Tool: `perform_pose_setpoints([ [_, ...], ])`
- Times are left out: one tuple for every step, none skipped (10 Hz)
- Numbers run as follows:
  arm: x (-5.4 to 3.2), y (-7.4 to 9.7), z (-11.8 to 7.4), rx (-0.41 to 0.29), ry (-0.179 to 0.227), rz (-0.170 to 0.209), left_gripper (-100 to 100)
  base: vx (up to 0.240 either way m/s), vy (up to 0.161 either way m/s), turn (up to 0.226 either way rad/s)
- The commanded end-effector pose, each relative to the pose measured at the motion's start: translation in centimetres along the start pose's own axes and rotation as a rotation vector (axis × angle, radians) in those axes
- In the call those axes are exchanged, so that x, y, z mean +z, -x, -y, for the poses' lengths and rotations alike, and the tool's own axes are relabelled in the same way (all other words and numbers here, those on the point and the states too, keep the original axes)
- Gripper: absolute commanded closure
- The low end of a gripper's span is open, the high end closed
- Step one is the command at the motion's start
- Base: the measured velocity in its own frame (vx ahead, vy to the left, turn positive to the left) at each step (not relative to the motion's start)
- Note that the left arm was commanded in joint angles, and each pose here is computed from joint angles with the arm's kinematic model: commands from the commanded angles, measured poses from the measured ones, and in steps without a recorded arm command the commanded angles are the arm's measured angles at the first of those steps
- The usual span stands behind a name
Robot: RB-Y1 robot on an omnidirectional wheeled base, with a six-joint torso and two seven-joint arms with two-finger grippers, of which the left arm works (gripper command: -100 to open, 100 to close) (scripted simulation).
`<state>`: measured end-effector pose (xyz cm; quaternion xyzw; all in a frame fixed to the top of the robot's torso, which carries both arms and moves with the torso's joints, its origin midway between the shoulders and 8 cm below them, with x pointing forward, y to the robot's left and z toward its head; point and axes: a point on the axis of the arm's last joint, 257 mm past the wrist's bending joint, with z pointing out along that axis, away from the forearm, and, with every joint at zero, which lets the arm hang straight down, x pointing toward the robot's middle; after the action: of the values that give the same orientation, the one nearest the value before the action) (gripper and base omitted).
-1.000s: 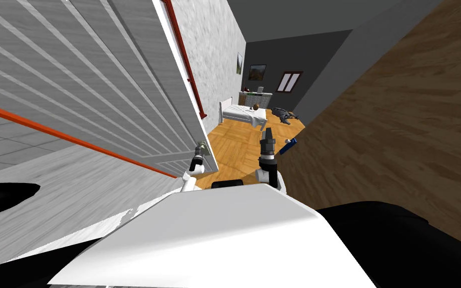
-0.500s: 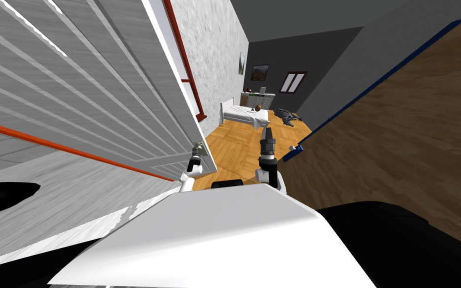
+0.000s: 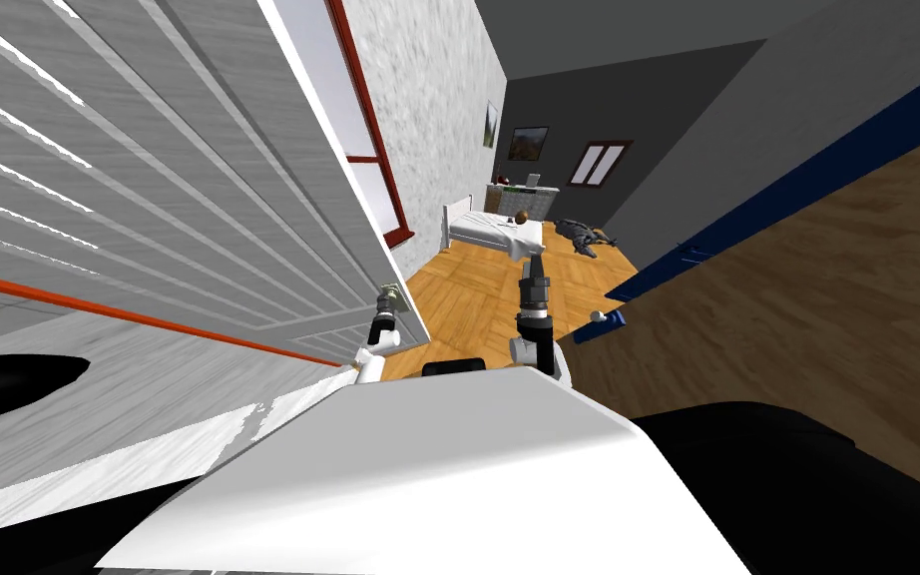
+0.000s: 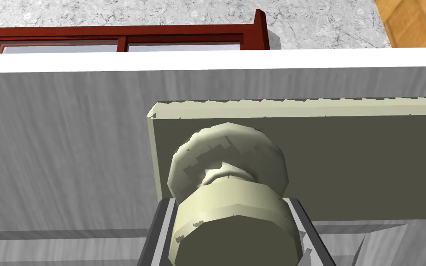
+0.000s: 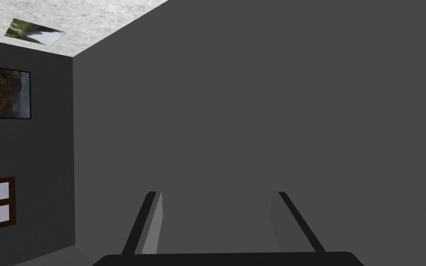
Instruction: Push the door open
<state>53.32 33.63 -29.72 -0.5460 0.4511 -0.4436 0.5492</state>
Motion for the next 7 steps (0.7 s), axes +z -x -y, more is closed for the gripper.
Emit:
perform_pose_setpoints([
  [0.00, 0.2, 0.1, -0.010, -0.003, 0.011, 100, 0.156, -0.066, 0.050],
  [-0.06, 0.4, -0.1, -0.003, 0.002, 0.010, 100, 0.073, -0.017, 0.031],
  [-0.02, 1.5, 0.1, 0.001, -0.002, 0.027, 100, 0.136, -0.029, 0.040],
  [-0.04, 2.1, 0.1, 0.003, -0.003, 0.037, 100, 0.198, -0.042, 0.053],
  [-0.06, 2.8, 0.2, 0.005, -0.004, 0.049, 100, 0.207, -0.045, 0.050],
  [-0.11, 3.5, 0.2, 0.006, -0.005, 0.062, 100, 0.183, -0.061, 0.041],
  [-0.18, 4.2, 0.3, 0.007, -0.005, 0.075, 100, 0.181, -0.085, 0.070],
])
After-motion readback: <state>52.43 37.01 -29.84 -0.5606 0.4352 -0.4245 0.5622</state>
